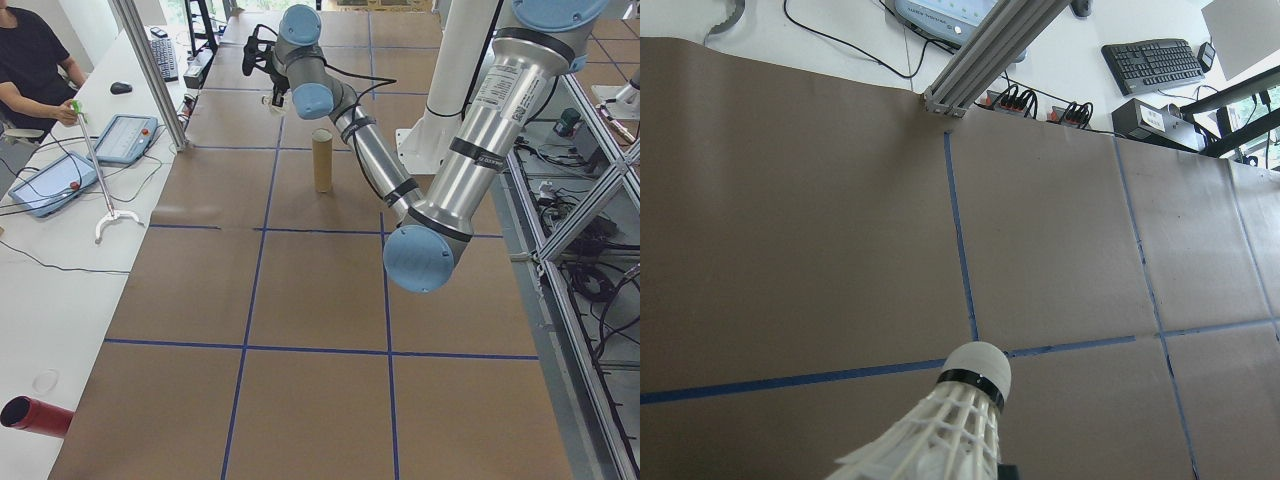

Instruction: Collect badminton balls into bucket

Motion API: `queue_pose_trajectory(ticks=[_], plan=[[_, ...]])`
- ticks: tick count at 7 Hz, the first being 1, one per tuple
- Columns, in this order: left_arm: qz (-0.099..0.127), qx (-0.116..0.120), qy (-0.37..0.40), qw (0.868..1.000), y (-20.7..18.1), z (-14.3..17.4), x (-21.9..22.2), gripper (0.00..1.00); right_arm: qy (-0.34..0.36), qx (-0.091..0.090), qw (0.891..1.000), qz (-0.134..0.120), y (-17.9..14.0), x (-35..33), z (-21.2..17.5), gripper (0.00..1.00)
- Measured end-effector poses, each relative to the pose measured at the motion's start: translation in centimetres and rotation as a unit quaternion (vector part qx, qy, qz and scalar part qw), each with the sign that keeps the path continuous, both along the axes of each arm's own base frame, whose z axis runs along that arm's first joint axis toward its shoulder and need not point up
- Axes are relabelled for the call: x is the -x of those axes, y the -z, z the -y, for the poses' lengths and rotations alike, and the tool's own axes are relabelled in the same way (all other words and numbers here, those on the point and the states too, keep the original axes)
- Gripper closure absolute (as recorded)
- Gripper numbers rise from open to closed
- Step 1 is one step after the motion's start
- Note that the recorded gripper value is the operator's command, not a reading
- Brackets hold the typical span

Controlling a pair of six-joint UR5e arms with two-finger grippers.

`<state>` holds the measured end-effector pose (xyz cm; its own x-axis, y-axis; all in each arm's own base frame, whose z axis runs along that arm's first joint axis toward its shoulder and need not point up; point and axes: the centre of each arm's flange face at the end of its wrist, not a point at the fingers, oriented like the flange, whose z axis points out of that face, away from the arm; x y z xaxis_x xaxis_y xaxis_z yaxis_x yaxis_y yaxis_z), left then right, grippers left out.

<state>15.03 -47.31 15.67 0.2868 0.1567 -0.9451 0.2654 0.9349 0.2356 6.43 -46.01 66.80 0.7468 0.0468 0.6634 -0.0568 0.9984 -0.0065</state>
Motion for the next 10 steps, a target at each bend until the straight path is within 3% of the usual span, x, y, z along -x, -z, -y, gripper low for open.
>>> queue_pose_trajectory(ticks=[3,4,6,8,10], plan=[[0.063,0.008,0.020,0.998,2.3,-4.9,-3.5,1.00,0.000,0.000,1.000,0.000,0.0,0.0,0.0,0.00],[0.094,0.007,0.025,0.995,3.2,-6.1,-5.0,1.00,0.000,0.000,1.000,0.000,0.0,0.0,0.0,0.00],[0.182,-0.005,0.016,0.983,6.3,-7.8,-8.2,1.00,0.000,0.000,1.000,0.000,0.0,0.0,0.0,0.00],[0.227,-0.014,-0.011,0.974,7.6,-9.5,-11.3,1.00,0.000,0.000,1.000,0.000,0.0,0.0,0.0,0.00],[0.296,-0.020,-0.046,0.954,10.0,-9.4,-15.0,1.00,0.000,0.000,1.000,0.000,0.0,0.0,0.0,0.00]])
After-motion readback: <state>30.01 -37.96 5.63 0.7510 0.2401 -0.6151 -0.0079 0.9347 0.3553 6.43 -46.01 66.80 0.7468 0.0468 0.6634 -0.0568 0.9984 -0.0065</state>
